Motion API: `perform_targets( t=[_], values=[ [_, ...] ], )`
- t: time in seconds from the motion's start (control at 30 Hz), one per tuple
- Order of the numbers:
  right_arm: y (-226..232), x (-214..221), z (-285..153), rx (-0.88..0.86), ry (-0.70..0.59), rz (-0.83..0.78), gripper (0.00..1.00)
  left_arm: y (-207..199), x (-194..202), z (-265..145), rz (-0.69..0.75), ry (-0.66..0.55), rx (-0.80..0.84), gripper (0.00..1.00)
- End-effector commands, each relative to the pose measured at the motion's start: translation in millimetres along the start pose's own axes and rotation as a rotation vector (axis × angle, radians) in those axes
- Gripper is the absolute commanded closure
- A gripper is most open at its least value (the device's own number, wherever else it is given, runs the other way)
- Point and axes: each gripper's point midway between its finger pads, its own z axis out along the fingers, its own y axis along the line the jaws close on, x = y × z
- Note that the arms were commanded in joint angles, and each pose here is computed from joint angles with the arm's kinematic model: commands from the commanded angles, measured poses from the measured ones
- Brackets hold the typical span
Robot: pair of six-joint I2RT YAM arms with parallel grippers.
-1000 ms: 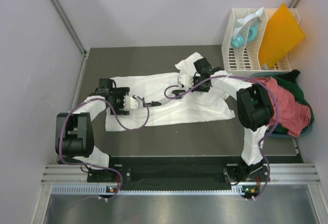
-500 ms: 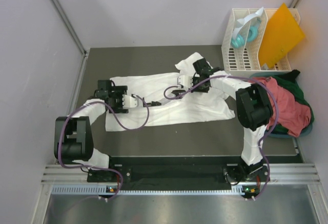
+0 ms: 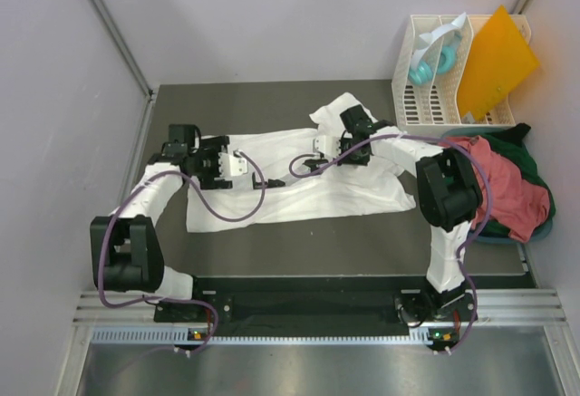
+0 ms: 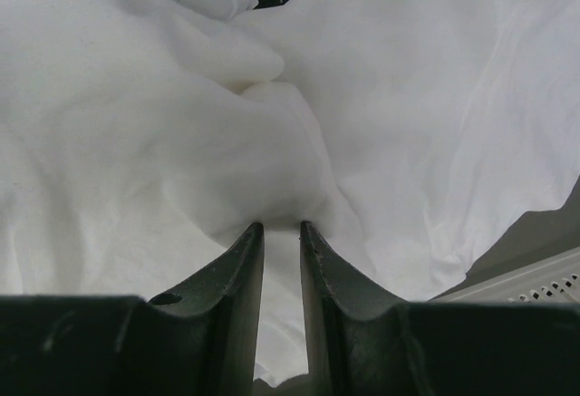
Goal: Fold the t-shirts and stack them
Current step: Fold the flattened tshirt in 1/3 of the way
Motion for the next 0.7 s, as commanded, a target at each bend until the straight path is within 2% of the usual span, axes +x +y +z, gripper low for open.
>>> perform_targets(
  t=[0.0,0.27,0.47,0.67],
  values=[
    [0.0,-13.8,-0.9,0.009,-0.027,-0.012,0.77,-20.8,-41.8,-1.5,-0.029,-0.152,0.142,0.07],
    [-22.5,-22.0,-7.7,0.064,-0.047,0.001,0.8,-65.9,-43.9,14.2,0.007,-0.14,0.33,0.07],
    [-35.7,-29.8,-15.7,0.093,-0.062,0.027,0.81,-66.5,-36.8,26.3,0.007,-0.121,0.299,0.07],
    [-33.3,-28.0,-12.3,0.086,-0.055,0.03,0.81,-60.7,-18.5,42.7,0.01,-0.045,0.21,0.07]
  ],
)
